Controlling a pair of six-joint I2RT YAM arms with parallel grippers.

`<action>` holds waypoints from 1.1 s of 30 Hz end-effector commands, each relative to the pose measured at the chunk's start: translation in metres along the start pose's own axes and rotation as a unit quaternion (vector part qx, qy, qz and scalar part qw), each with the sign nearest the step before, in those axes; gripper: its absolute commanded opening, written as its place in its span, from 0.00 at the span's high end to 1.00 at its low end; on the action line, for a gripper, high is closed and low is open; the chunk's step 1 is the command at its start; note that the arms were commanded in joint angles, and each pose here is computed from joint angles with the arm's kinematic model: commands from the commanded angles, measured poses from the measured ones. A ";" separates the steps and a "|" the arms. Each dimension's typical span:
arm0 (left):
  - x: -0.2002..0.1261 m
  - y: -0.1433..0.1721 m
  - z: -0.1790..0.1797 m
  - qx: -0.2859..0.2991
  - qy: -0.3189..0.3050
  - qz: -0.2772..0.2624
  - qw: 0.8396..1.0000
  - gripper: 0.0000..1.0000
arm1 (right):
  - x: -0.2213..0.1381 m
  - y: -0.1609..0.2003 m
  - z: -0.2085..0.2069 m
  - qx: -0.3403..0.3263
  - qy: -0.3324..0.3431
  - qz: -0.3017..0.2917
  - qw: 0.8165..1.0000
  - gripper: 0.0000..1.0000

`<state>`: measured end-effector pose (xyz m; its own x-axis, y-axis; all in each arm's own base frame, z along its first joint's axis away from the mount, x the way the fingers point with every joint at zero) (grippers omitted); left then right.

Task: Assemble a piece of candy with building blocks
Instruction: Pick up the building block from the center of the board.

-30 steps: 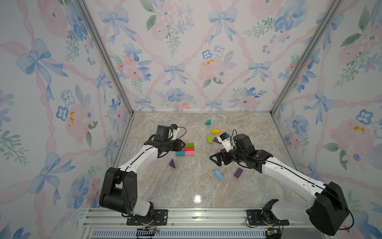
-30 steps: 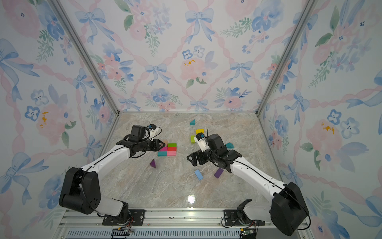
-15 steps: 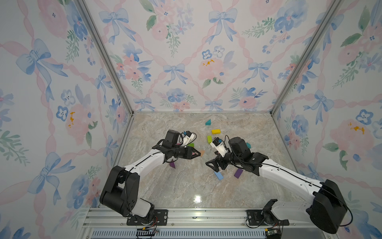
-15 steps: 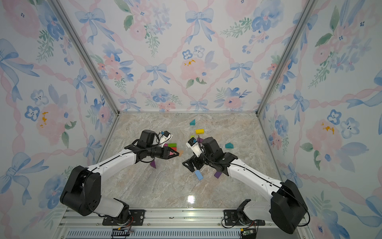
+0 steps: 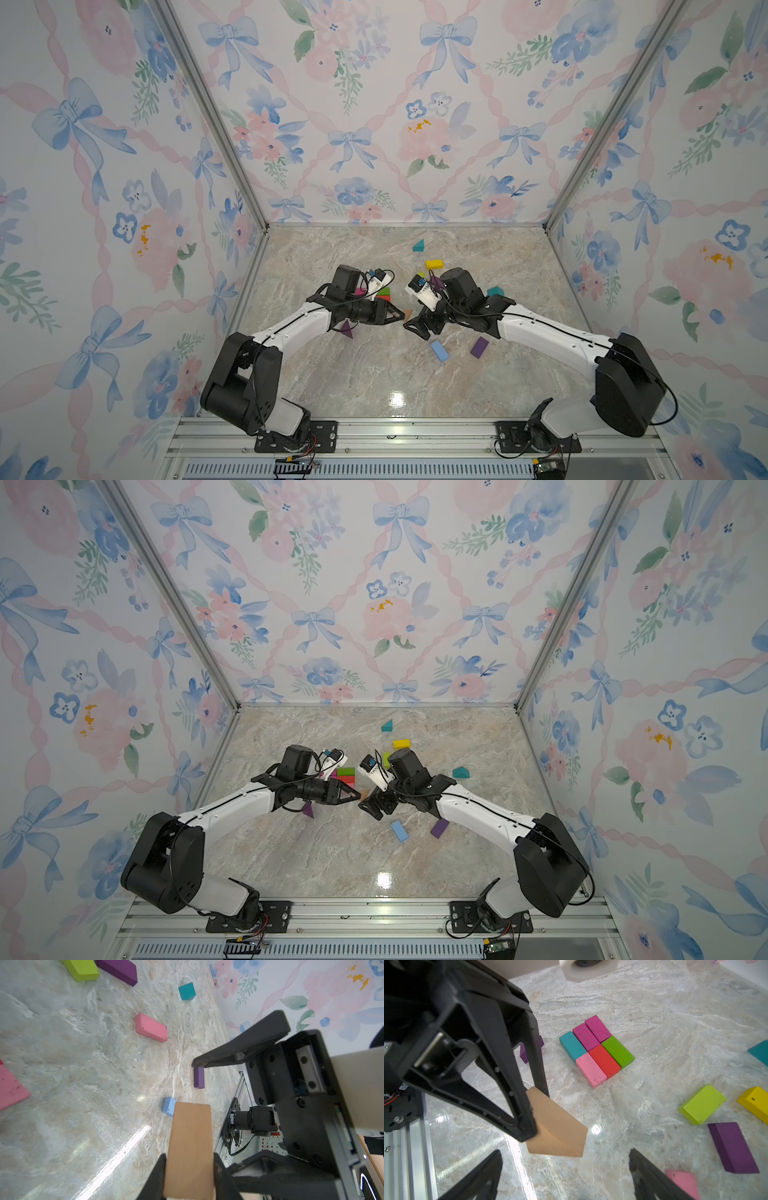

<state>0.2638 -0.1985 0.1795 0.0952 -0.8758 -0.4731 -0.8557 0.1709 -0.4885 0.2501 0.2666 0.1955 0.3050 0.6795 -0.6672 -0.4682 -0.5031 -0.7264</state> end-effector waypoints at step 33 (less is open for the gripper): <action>0.003 -0.003 -0.006 -0.009 0.029 0.005 1.000 0.95 | 0.021 -0.019 0.005 -0.041 0.026 -0.004 0.999 0.46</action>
<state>0.2653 -0.2006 0.1825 0.0896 -0.8888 -0.4495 -0.8675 0.1521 -0.4736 0.2542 0.2862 0.1851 0.3001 0.6433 -0.7043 -0.4169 -0.5757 -0.7034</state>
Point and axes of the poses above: each gripper's point midway between its finger pads, its own x axis out along the fingers, its own z axis along the line the jaws close on, y = z × x, the point moved 7 cm from there along -x, back along the fingers, and after that the axes turned 6 degrees about x, right-handed, at the moved point
